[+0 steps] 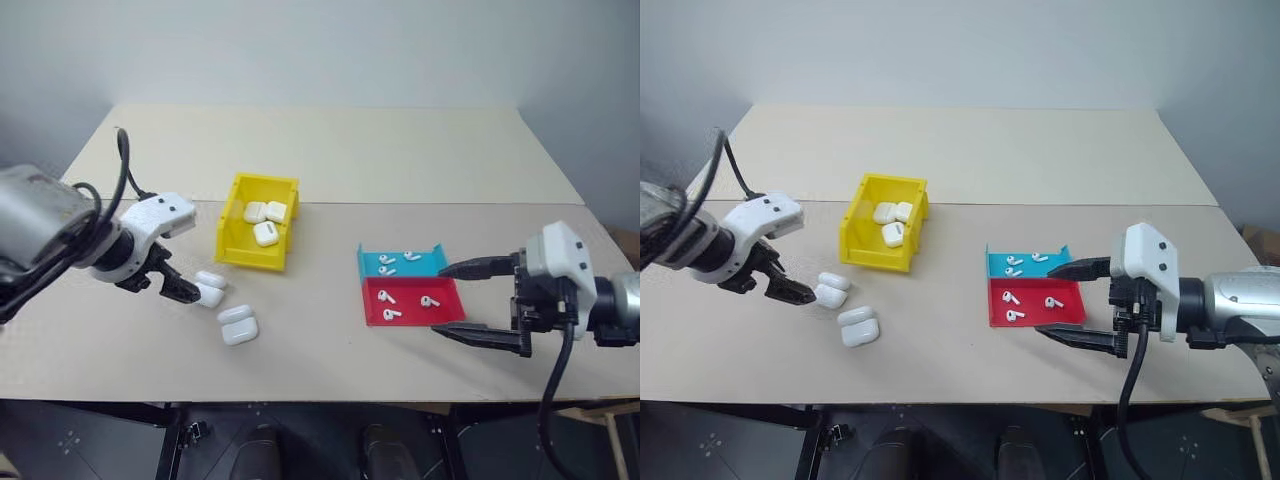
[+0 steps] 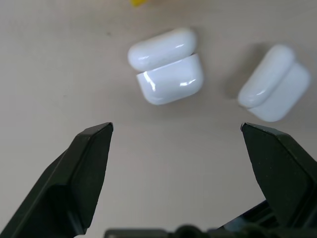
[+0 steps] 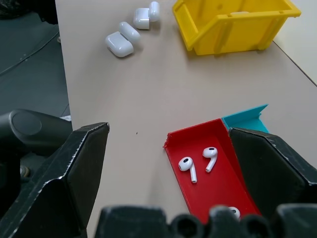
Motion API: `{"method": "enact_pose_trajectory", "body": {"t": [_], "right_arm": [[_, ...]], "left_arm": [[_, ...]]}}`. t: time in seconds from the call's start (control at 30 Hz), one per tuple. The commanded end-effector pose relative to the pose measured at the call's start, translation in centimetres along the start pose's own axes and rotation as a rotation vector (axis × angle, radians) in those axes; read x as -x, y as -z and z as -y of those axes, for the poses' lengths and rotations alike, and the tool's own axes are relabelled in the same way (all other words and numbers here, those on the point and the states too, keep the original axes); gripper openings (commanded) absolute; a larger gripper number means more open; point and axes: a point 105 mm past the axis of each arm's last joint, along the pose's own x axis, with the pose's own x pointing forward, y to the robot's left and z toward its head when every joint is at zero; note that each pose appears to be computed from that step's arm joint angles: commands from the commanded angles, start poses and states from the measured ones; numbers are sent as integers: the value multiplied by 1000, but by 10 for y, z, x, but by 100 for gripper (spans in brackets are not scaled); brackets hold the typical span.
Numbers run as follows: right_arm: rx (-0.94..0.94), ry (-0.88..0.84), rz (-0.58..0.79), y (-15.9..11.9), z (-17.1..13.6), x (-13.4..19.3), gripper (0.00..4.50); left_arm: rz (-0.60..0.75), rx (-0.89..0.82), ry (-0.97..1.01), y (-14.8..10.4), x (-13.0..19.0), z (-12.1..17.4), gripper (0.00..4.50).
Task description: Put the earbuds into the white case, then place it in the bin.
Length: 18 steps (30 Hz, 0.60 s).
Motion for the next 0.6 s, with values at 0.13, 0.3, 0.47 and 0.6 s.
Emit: {"method": "enact_pose_trajectory", "body": {"t": [0.13,0.3,0.47,0.6], "right_arm": [[36,-17,0,-14,3,9,448],[41,-26,-9,-17,3,12,448],[43,-25,-14,-18,6,16,448],[44,-26,-12,-19,7,15,448]], "left_arm": [[-26,18,-42,-14,-11,-5,450],[-74,107,6,-18,-32,-2,450],[-102,121,6,-19,-31,1,450],[-125,150,-10,-20,-36,0,450]]}}
